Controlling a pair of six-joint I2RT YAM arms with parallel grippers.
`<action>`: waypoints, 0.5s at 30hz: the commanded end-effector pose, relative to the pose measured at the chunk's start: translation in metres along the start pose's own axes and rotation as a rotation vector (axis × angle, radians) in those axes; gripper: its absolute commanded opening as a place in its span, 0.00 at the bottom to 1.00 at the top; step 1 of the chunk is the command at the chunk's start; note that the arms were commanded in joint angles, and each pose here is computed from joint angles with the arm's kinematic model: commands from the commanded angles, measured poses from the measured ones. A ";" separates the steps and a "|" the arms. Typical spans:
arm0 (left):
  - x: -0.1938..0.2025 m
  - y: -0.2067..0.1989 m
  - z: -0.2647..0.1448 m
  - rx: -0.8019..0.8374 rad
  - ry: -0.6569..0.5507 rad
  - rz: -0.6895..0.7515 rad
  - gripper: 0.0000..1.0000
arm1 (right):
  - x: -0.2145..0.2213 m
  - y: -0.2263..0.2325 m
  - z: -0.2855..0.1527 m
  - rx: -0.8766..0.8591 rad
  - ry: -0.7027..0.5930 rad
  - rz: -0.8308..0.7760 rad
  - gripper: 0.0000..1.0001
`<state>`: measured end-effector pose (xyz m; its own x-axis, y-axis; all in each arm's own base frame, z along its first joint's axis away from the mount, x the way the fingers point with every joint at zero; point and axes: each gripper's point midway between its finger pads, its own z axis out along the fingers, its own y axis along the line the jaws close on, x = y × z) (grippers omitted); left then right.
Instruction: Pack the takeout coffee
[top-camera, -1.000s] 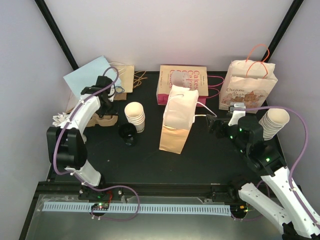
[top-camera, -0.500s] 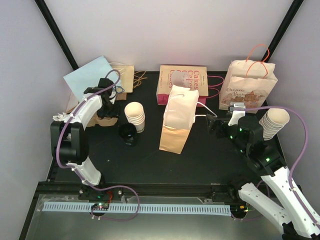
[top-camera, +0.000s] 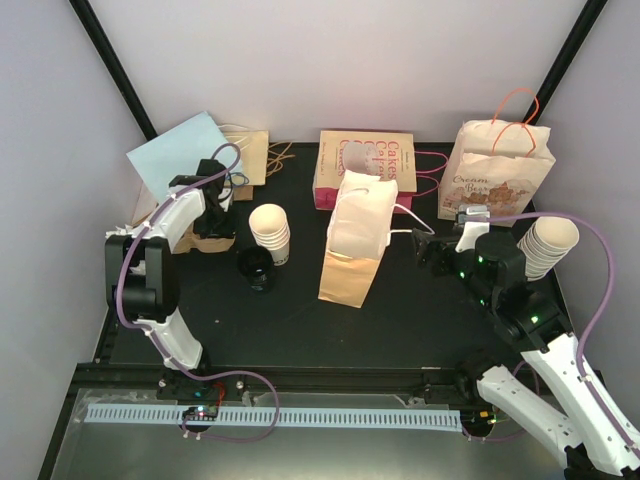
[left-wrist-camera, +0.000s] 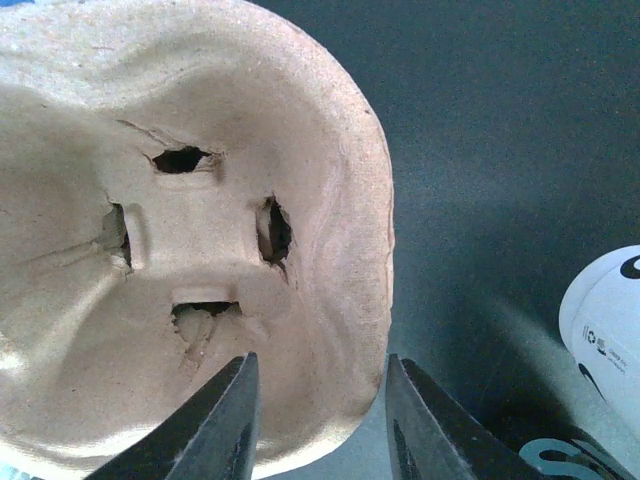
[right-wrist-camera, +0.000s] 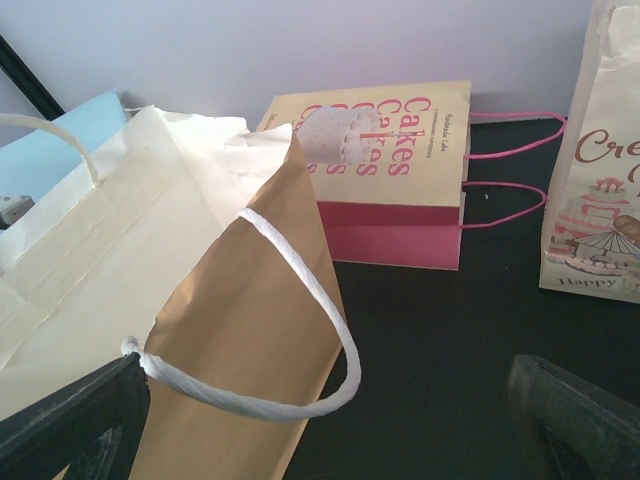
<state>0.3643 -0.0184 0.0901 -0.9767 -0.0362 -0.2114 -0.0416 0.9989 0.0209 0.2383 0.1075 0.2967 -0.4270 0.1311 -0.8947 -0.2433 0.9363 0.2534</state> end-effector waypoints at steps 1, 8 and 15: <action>-0.002 0.004 -0.006 -0.004 -0.005 -0.003 0.34 | -0.004 -0.002 0.000 0.012 -0.027 -0.009 1.00; -0.007 0.012 -0.023 -0.046 -0.065 -0.026 0.18 | -0.005 -0.002 0.000 0.011 -0.027 -0.012 1.00; -0.012 0.018 -0.046 -0.072 -0.136 -0.041 0.16 | -0.005 0.000 0.001 0.005 -0.026 -0.005 1.00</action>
<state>0.3654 -0.0110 0.1130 -0.9596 -0.0406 -0.2784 -0.0577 0.9969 0.0537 0.2387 0.1077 0.2955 -0.4281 0.1292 -0.8944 -0.2431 0.9368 0.2517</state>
